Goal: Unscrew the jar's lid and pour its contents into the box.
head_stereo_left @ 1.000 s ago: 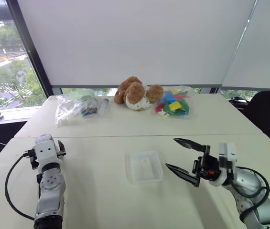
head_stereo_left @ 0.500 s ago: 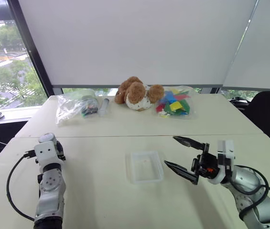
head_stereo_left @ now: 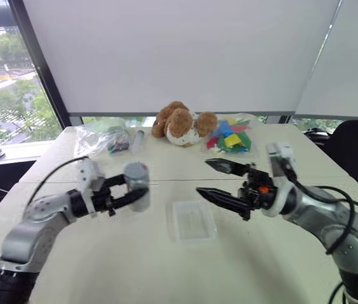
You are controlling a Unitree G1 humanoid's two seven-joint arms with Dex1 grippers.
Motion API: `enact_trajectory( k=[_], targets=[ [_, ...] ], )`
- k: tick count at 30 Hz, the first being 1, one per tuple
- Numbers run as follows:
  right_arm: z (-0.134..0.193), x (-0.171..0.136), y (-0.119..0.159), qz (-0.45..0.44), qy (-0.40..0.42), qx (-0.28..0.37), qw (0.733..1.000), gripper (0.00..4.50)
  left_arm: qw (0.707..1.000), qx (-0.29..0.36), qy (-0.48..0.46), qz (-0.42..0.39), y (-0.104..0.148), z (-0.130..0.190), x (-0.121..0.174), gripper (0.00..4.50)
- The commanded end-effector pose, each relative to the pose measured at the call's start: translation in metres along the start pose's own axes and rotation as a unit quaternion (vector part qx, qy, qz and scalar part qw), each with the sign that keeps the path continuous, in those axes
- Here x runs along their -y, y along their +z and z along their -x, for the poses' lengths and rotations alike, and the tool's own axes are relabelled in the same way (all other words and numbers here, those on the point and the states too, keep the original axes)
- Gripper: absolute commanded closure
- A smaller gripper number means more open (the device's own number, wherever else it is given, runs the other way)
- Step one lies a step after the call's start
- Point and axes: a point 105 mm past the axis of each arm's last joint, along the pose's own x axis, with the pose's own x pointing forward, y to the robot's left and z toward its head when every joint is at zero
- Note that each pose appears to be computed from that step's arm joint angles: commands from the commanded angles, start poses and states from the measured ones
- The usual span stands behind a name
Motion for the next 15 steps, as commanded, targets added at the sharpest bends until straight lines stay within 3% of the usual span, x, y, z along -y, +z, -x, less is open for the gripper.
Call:
enact_trajectory(
  k=[1,15],
  targets=[
    [-0.017,0.000,0.005,0.018,0.018,0.000,1.000,0.00,0.998,0.029,-0.051,-0.027,0.018,-0.020,0.010,2.34],
    [-0.051,0.004,-0.013,0.045,0.044,-0.025,0.998,0.00,0.995,0.041,-0.088,-0.026,0.008,-0.044,0.028,2.34]
  ],
)
